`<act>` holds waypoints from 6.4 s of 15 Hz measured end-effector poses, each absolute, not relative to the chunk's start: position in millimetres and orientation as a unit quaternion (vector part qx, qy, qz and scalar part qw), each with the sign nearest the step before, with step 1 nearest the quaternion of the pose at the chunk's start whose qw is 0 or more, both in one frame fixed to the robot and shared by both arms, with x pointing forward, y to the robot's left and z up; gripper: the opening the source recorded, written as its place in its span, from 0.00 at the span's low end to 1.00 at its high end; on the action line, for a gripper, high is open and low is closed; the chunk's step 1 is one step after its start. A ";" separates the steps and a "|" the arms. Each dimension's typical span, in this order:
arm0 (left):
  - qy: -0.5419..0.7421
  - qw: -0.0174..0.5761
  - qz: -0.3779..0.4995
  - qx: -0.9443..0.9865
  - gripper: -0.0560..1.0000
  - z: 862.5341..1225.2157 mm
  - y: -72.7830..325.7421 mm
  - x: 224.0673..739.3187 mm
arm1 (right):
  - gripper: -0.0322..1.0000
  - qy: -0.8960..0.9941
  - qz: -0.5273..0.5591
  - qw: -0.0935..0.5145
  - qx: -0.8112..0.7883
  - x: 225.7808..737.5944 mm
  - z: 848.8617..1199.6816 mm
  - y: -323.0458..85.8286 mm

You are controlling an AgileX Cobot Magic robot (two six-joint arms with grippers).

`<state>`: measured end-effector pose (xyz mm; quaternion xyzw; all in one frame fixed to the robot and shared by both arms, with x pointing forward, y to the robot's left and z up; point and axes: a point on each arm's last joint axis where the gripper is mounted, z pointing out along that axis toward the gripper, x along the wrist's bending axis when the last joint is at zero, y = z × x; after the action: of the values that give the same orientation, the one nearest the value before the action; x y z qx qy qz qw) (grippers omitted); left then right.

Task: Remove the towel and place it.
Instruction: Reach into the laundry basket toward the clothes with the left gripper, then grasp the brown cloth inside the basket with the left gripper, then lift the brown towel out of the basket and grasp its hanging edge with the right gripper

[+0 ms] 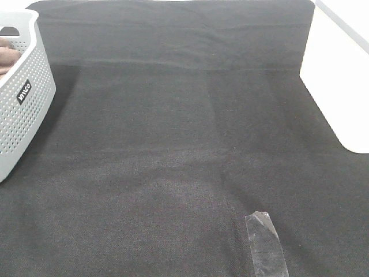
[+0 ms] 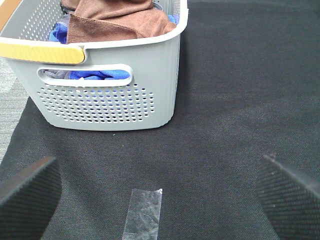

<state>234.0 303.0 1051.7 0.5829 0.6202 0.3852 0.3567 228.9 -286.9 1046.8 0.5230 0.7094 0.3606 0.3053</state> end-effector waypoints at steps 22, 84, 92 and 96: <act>0.608 0.361 0.381 0.596 0.99 1051.6 300.4 234.2 | 0.76 0.709 0.361 0.305 0.523 228.9 1046.8 -286.9; 0.389 0.040 0.350 0.852 0.05 1203.3 287.5 586.9 | 0.76 0.709 0.362 0.306 0.523 229.1 1047.0 -286.9; 0.308 0.153 0.440 0.830 0.05 1279.6 224.7 520.5 | 0.76 0.711 0.488 0.271 0.427 285.7 1082.8 -258.6; 0.218 0.230 0.446 0.837 0.05 1294.3 162.4 495.5 | 0.76 0.750 0.570 0.164 0.293 351.9 1083.8 -226.4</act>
<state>495.5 162.4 1294.3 0.8370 0.2181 0.4460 0.2301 351.9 -226.4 1083.8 0.2932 0.7500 0.5696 0.1643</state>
